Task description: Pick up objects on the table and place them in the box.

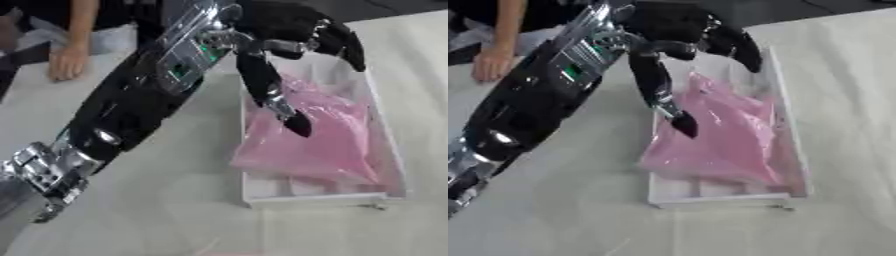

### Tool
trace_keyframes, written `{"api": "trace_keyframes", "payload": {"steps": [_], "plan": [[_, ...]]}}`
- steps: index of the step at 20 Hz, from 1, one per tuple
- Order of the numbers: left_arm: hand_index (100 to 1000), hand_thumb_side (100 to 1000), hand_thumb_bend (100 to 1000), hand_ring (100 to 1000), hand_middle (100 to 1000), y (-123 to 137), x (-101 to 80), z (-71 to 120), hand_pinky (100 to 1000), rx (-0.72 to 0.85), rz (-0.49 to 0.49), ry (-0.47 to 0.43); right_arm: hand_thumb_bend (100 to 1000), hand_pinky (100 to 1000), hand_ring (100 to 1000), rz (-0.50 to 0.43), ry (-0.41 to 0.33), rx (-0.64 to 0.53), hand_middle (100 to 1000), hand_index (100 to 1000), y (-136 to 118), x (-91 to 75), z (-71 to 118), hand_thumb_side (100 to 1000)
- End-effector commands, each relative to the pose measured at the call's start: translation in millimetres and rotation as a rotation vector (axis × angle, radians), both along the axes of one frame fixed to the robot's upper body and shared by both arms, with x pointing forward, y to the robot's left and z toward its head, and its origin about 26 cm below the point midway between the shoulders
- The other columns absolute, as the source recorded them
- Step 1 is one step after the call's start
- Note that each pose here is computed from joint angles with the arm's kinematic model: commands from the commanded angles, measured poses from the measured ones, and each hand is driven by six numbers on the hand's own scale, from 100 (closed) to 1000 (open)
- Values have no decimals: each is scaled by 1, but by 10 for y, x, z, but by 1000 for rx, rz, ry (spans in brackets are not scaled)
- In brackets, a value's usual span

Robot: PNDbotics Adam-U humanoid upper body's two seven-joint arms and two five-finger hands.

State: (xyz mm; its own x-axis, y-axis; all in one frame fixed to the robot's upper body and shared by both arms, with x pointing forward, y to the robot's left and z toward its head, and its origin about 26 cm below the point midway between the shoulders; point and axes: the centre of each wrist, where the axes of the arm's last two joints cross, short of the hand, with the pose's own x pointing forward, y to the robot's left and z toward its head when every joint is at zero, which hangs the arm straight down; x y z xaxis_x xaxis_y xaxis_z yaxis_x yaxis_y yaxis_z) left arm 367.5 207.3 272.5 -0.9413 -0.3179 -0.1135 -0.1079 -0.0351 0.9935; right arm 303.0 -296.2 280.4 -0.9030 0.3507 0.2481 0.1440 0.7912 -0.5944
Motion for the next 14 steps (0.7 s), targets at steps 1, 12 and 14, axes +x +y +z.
{"api": "trace_keyframes", "payload": {"steps": [1,12,14], "plan": [[900,991,618,799,804,22,-37,149,689,117,-84,-51,330,429,570,4,-24,-9,521,574,-9,-33,70,1000],[823,791,100,626,678,389,-165,-11,501,-499,-221,59,336,431,572,-17,-14,-4,521,574,-51,-43,36,1000],[827,838,100,633,682,551,-184,-114,515,-648,-184,148,338,431,573,-22,-10,-2,522,574,-59,-44,28,1000]]}}
